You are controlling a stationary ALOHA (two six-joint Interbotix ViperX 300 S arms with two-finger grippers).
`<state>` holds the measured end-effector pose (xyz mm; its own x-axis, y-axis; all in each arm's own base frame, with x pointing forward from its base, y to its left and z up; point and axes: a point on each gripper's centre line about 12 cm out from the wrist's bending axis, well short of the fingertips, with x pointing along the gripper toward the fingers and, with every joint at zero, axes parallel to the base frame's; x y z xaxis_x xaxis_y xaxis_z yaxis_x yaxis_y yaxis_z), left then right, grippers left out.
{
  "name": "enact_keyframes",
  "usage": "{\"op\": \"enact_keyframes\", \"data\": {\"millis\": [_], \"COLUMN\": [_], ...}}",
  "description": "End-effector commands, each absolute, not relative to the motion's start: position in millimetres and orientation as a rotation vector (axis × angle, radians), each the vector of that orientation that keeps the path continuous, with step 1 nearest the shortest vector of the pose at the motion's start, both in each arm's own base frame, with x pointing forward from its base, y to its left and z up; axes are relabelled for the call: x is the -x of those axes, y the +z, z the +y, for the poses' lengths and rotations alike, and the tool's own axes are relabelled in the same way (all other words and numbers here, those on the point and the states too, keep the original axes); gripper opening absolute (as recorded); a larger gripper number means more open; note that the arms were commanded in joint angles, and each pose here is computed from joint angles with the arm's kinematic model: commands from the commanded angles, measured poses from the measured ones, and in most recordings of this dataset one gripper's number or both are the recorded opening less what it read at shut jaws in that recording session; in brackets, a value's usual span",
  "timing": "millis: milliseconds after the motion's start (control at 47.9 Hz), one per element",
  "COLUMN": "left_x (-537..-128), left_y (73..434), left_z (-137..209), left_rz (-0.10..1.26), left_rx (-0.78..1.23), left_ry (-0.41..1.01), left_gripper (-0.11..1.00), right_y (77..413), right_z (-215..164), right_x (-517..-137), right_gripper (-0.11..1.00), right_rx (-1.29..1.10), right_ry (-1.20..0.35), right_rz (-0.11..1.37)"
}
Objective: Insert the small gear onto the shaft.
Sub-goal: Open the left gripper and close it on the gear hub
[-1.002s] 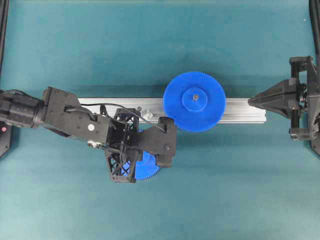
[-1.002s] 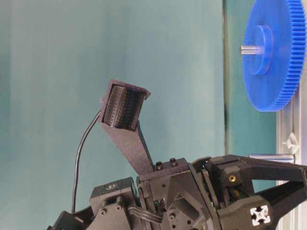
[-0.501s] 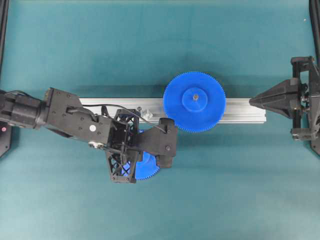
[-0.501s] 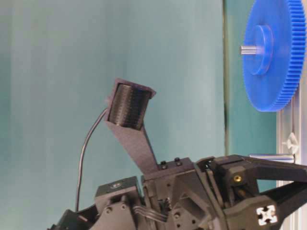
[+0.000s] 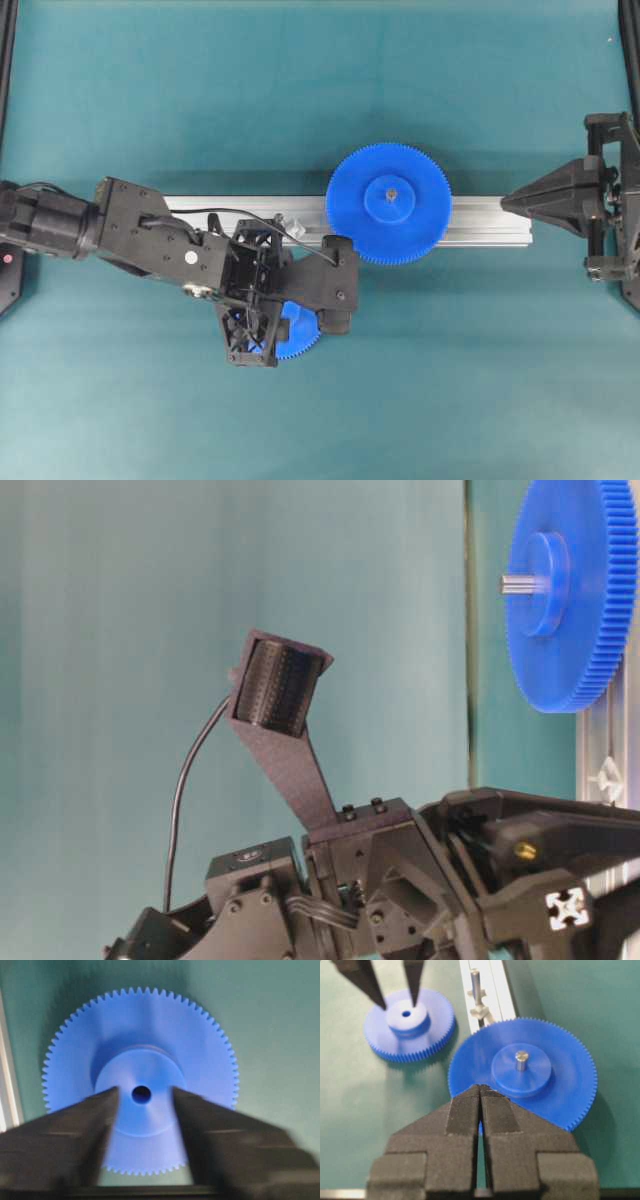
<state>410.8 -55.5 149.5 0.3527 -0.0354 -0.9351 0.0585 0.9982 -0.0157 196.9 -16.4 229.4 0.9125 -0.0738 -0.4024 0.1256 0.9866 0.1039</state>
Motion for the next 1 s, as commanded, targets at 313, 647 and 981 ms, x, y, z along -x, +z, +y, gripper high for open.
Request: {"op": "enact_keyframes", "data": {"millis": [313,647,981], "left_x": [-417.4,-416.4,-414.6], "left_y": [155.0,153.0,144.9], "left_z": [-54.8,-54.0,-54.4], "left_rz": [1.183,1.19,1.211], "left_rx": [0.016,0.024,0.018], "left_ry": [-0.034,-0.027,-0.028], "left_gripper": [0.93,0.93,0.93], "right_y": [233.4,233.4,233.4], "right_z": [-16.9,-16.9,-16.9], "right_x": [-198.8,-198.8,-198.8], "right_gripper": [0.03,0.03,0.03], "right_rx": [-0.145,-0.145,-0.147], "right_ry": [-0.107,-0.107,-0.107], "right_rz": [0.393,0.393,0.393]}}
